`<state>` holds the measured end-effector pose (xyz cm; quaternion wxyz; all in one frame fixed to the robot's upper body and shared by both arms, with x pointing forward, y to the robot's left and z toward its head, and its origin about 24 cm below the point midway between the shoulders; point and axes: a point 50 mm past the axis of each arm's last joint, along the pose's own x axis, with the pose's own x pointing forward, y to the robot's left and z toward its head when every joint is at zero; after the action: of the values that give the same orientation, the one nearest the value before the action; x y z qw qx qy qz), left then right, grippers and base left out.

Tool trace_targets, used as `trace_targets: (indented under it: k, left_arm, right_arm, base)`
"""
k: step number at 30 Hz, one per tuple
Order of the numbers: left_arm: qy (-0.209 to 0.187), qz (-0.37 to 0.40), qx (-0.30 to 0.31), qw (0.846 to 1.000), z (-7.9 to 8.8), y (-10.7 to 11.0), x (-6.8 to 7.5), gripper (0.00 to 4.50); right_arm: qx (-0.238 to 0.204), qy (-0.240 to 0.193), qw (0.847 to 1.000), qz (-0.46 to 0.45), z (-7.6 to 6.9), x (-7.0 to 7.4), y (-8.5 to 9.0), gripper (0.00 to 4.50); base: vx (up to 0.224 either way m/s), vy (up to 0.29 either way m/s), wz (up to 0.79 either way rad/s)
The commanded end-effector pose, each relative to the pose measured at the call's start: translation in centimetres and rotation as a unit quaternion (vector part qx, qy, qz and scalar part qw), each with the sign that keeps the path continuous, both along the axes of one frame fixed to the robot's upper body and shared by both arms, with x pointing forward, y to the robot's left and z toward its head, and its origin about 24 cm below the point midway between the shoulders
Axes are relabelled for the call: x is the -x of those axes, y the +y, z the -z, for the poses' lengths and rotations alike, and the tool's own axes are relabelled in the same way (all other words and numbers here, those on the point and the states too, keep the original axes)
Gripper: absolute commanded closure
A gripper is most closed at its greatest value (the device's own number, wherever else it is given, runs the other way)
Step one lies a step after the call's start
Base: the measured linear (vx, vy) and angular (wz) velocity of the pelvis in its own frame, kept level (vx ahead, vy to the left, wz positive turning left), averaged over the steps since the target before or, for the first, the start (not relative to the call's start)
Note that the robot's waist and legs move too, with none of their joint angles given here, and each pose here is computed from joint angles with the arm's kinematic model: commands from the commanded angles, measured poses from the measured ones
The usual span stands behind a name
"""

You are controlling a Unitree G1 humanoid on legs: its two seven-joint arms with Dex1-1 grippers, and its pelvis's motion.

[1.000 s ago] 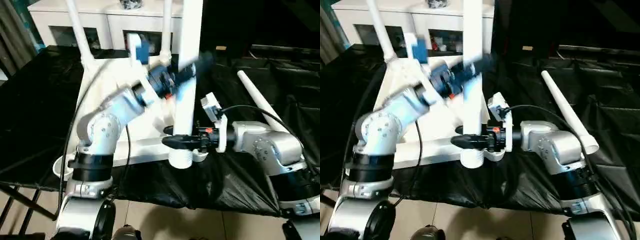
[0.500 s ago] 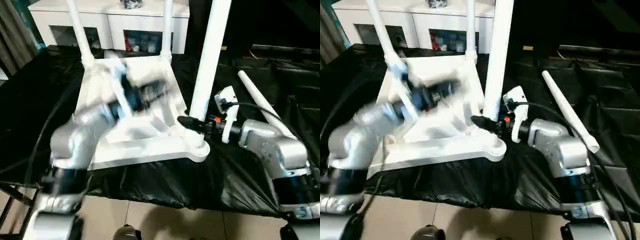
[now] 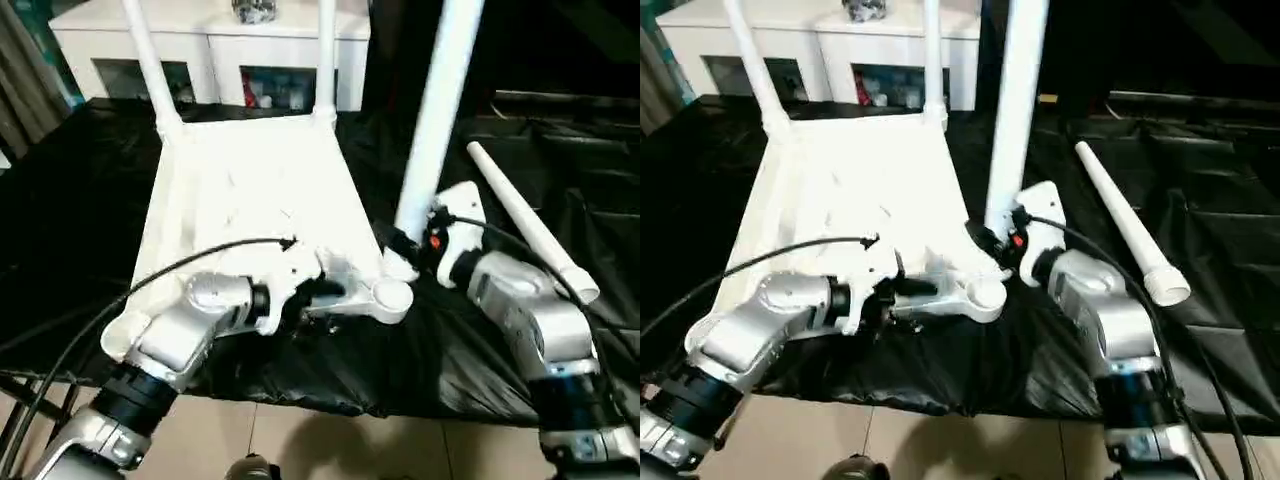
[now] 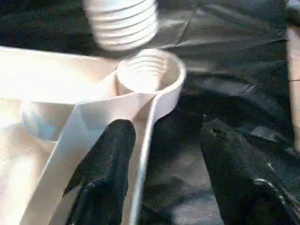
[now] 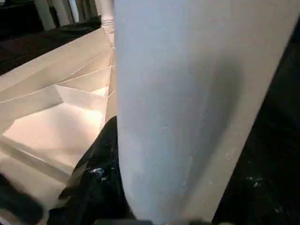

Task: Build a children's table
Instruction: Insert table leg to table base

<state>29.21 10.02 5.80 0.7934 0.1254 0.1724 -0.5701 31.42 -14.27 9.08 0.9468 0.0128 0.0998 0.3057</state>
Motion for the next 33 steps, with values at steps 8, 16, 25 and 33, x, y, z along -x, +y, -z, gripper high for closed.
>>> trace_targets:
  k: [8, 16, 25, 33]
  left_arm:
    - [-0.024, 0.003, -0.031, 0.999, 0.2, 0.4, -1.2, 2.68]
    - [-0.016, 0.024, -0.051, 0.998, 0.5, 1.1, -1.2, 3.5]
    - [-0.005, 0.035, -0.068, 0.997, 0.9, 1.9, -0.9, 4.01]
    - [0.002, 0.041, -0.078, 0.996, 0.9, 2.5, -0.8, 4.5]
  right_arm:
    - [-0.005, -0.015, 1.0, 0.001, -0.7, 0.3, 0.1, 2.6]
    - [-0.001, -0.017, 1.0, -0.009, -0.6, 0.4, 0.2, 2.6]
    - [0.0, -0.003, 0.998, -0.061, -0.4, 0.9, 1.0, 2.6]
    - [-0.003, 0.016, 0.995, -0.099, 0.3, 0.9, 1.6, 2.6]
  base:
    - [0.0, 0.0, 0.0]
    - [0.0, 0.0, 0.0]
    - [0.0, 0.0, 0.0]
    - [0.0, 0.0, 0.0]
